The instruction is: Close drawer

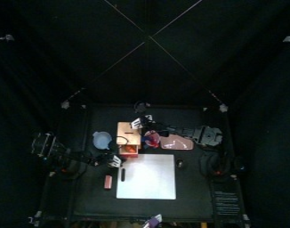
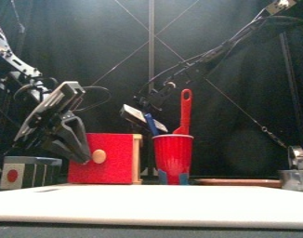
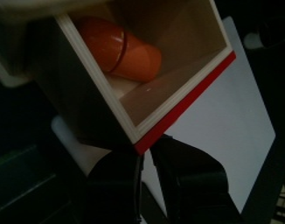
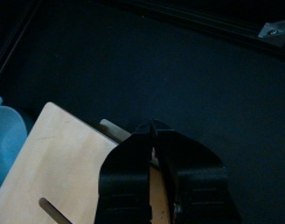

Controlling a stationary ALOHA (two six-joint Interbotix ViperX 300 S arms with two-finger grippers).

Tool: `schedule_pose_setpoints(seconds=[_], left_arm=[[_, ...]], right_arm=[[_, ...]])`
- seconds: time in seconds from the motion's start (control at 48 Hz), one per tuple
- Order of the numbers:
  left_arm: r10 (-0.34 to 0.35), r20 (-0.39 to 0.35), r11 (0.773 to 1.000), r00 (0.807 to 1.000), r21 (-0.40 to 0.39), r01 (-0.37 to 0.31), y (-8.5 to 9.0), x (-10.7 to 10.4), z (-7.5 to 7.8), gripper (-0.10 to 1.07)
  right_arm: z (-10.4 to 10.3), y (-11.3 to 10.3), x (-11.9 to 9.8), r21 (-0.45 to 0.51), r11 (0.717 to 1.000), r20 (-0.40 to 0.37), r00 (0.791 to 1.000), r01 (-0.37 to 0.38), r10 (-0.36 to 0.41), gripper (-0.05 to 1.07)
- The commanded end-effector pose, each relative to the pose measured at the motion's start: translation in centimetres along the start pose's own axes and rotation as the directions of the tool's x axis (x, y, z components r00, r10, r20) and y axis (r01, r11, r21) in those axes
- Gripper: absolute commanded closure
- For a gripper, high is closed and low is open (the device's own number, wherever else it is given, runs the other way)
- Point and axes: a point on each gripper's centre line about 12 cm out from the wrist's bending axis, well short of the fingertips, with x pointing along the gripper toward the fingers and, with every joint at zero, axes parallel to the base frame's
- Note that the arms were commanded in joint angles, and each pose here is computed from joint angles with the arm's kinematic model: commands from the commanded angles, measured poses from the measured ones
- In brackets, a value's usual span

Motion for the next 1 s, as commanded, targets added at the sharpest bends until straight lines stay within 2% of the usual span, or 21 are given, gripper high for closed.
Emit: schedule_pose_setpoints(seconds=[0.0,0.167,0.562,0.812,0.979], left_arm=[[-0.006,0.036,1.000,0.999,-0.014,0.007,-0.3,0.2,1.2,0.42],[0.025,0.063,0.999,0.998,-0.043,-0.022,0.6,0.5,2.3,0.42],[0.049,0.131,0.998,0.990,-0.051,-0.043,1.7,0.9,4.8,0.42],[0.054,0.141,0.998,0.989,-0.052,-0.047,1.9,1.0,5.2,0.42],[0.031,0.141,0.999,0.989,-0.020,-0.029,1.5,0.9,5.2,0.42]], right_arm=[[1.1,0.7,-1.2,0.002,1.000,0.026,0.999,-0.021,0.021,0.65],[1.1,0.7,-1.2,0.002,1.000,0.026,0.999,-0.021,0.021,0.65],[1.0,1.0,-1.4,0.000,1.000,0.027,0.999,-0.027,0.027,0.65],[0.9,1.1,-1.4,-0.002,1.000,0.024,0.999,-0.027,0.027,0.65],[1.0,1.1,-1.6,-0.010,1.000,0.027,0.999,-0.021,0.021,0.65]])
